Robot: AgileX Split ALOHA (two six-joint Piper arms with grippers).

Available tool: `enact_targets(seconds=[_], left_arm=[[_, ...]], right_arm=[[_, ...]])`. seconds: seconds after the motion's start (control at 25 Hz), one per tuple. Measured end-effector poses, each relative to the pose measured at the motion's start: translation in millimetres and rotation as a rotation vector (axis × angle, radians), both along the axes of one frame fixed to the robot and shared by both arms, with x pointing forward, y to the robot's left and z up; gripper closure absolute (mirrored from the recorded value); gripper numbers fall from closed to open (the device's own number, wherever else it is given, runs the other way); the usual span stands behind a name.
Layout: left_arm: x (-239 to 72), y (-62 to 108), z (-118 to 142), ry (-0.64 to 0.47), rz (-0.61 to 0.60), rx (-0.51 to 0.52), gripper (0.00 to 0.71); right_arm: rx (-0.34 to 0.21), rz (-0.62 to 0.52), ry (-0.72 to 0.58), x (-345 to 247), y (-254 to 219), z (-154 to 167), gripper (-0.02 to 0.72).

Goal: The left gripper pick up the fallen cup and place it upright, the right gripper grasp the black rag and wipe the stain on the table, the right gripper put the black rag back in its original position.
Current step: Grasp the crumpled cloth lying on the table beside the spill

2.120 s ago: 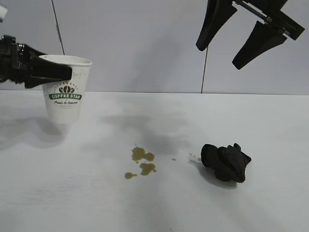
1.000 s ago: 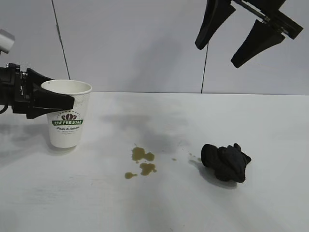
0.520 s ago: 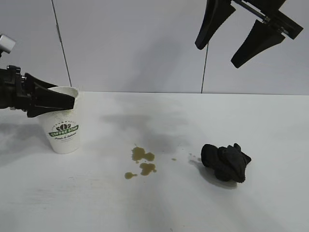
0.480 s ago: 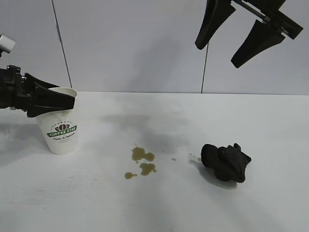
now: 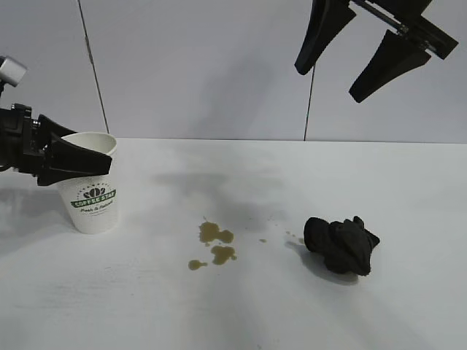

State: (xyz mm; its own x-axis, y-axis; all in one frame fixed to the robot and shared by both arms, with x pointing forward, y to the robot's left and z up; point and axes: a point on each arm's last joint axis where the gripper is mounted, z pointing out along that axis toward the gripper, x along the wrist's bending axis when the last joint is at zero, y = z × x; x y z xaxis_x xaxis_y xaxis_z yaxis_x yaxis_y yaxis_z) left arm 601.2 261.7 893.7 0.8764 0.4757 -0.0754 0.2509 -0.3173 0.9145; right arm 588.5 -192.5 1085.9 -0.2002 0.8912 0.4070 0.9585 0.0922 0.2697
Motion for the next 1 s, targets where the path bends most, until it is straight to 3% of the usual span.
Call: enact_targets(seconds=[0.72, 1.0], left_arm=[[-5.9, 5.0, -11.7, -0.008, -0.084, 0.165, 0.016], [-6.2, 33.7, -21.7, 0.069, -0.002, 0.336, 0.016]], right_arm=[[0.000, 0.001, 0.000, 0.0, 0.0, 0.0, 0.209], [0.000, 0.000, -0.002, 0.1, 0.0, 0.0, 0.209]])
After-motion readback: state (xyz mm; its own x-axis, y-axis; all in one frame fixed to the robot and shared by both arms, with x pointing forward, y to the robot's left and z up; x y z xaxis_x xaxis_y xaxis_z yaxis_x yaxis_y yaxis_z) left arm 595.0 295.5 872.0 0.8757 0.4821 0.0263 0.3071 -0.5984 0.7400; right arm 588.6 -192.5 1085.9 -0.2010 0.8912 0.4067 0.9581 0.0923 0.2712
